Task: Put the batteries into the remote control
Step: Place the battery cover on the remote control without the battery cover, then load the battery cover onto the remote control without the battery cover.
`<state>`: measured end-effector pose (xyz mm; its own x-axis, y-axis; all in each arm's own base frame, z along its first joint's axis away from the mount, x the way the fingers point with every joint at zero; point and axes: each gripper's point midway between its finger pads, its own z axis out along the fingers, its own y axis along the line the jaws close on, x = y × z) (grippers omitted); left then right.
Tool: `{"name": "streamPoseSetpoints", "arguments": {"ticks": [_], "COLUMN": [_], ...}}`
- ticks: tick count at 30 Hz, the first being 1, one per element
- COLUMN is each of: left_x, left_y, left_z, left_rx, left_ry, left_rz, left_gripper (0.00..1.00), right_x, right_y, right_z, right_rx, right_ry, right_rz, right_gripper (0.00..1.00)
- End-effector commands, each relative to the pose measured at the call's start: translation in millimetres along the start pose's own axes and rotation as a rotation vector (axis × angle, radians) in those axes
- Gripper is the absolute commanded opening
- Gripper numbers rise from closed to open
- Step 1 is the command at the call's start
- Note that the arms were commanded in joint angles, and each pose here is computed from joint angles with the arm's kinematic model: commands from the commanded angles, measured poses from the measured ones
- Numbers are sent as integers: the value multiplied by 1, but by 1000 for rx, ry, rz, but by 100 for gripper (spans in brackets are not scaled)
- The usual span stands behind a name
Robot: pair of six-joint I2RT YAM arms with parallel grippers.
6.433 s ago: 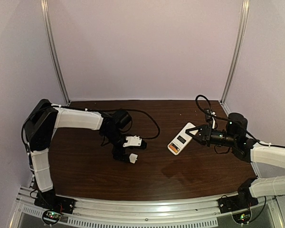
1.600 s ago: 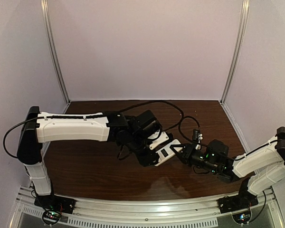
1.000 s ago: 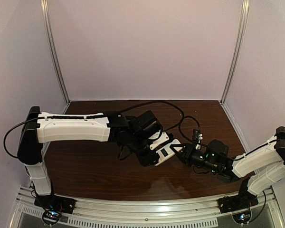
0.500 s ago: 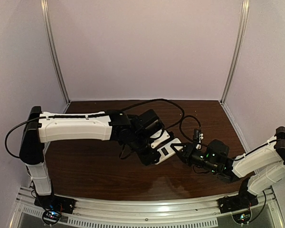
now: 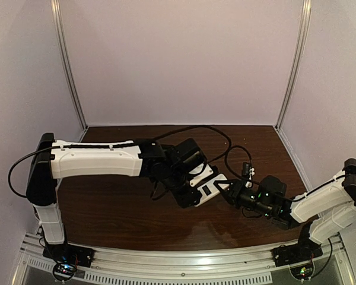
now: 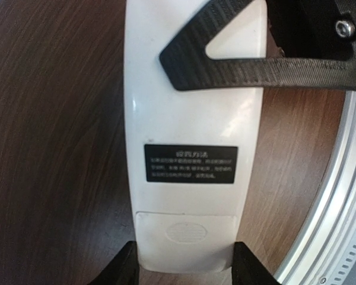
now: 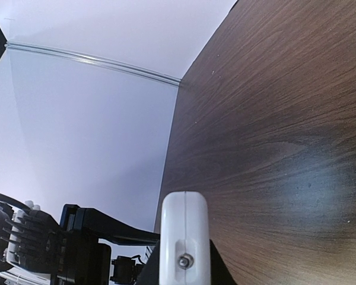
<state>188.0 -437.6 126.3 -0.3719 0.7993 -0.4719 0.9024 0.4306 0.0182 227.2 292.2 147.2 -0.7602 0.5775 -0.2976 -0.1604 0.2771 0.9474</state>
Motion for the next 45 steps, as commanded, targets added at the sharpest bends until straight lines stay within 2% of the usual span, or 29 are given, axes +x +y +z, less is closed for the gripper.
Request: {"name": "streamPoseSetpoints", "arguments": {"ticks": [1,12,14,17,18,24,27,31,34,36,42,45], "left_x": [1,-2,-4,-9,-12,-31,-28,-21,-16,-13,-6,-7], "left_y": [5,9,10,10,10,-3,-11,-4,8,14,10,4], "left_z": [10,0,-4,-16,-21,-68,-87,-116,-135,-139,-107,-101], "left_rx": [-36,-58,-66,-63,-61,31,91,176,304,335,393,441], "left_ry": [16,-2,-11,-49,-70,-277,-366,-519,-624,-643,-541,-537], "left_rz": [5,15,14,16,18,11,13,-91,-171,-217,-296,-306], "left_gripper": [51,68,77,97,97,98,97,97,97,97,83,77], "right_x": [-4,-8,-8,-9,-9,-13,-15,-14,-10,-6,2,4], "right_y": [47,43,42,40,40,38,38,52,68,76,97,103], "right_z": [-5,-7,-7,-8,-8,-10,-11,-11,-12,-10,-5,-3], "right_rx": [-182,-160,-153,-146,-147,-135,-134,-183,-237,-261,-325,-336], "right_ry": [-9,-18,-16,-18,-17,-19,-20,9,43,73,130,147], "right_rz": [54,44,40,38,38,32,21,-4,-37,-62,-109,-120], "right_gripper": [0,0,0,0,0,0,0,0,0,0,0,0]}}
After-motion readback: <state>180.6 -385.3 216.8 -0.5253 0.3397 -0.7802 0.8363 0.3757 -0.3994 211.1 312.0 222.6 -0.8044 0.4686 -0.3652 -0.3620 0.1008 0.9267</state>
